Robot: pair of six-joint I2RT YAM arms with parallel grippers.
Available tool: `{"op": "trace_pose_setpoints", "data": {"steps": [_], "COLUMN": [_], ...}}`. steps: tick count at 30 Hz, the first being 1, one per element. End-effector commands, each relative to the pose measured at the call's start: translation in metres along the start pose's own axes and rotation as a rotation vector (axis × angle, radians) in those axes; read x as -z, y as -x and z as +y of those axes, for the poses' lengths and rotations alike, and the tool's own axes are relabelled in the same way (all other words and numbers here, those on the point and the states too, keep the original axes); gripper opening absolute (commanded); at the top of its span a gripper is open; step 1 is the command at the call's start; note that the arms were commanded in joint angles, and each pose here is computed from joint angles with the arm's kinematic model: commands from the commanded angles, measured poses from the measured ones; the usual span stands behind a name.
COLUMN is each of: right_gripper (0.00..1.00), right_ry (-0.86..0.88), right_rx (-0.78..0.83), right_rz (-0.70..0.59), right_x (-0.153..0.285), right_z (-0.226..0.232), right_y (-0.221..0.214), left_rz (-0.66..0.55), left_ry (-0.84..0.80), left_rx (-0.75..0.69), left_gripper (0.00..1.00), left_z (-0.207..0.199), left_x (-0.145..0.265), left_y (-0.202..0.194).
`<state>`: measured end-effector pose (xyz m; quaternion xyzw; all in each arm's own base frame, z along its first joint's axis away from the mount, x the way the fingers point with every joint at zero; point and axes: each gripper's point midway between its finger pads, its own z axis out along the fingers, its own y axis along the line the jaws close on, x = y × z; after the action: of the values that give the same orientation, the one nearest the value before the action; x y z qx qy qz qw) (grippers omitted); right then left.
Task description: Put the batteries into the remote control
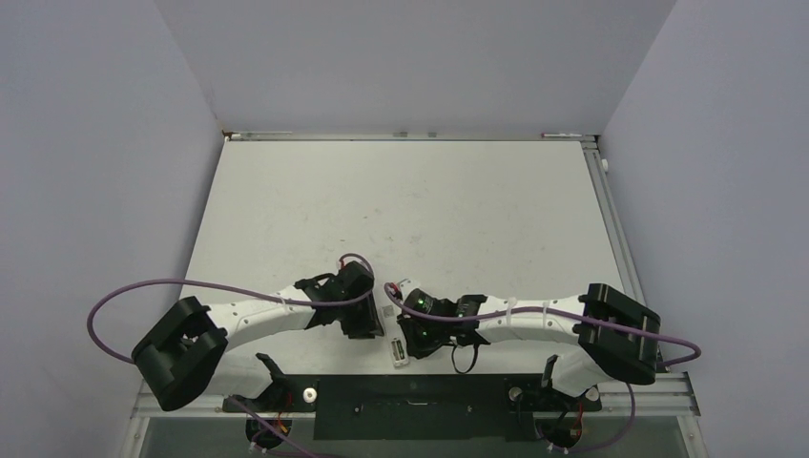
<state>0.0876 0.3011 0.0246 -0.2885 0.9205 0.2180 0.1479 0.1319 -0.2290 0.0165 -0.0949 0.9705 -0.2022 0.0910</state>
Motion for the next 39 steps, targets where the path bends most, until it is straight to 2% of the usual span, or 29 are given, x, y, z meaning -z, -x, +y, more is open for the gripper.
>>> {"op": "trace_pose_setpoints", "data": {"steps": [1, 8, 17, 27, 31, 36, 39], "right_gripper": [0.09, 0.09, 0.09, 0.09, 0.16, 0.27, 0.31], "right_ry": [0.064, 0.079, 0.077, -0.048, -0.102, -0.154, -0.174], "right_rx": [-0.006, 0.004, 0.02, 0.051, 0.045, 0.02, 0.004], "right_rz": [-0.079, -0.092, -0.119, -0.199, -0.244, -0.305, -0.336], "right_x": [0.004, 0.0, 0.003, 0.041, 0.06, 0.081, 0.089], "right_z": [0.02, 0.028, 0.034, 0.017, 0.005, -0.012, -0.022], "right_y": [0.016, 0.02, 0.032, 0.054, 0.066, 0.082, 0.092], "left_rz": [-0.036, -0.013, 0.047, 0.073, 0.074, 0.042, 0.012], "left_ry": [0.009, -0.016, -0.041, -0.048, -0.04, -0.005, 0.014], "left_rx": [-0.018, -0.067, -0.135, -0.179, -0.192, -0.207, -0.215], "left_gripper": [0.28, 0.3, 0.3, 0.3, 0.31, 0.37, 0.4], "left_z": [0.003, -0.013, -0.027, -0.035, -0.037, -0.037, -0.037], "left_x": [-0.006, -0.01, -0.024, -0.032, -0.033, -0.027, -0.02], "left_y": [0.019, 0.026, 0.016, 0.016, 0.018, 0.027, 0.035]}}
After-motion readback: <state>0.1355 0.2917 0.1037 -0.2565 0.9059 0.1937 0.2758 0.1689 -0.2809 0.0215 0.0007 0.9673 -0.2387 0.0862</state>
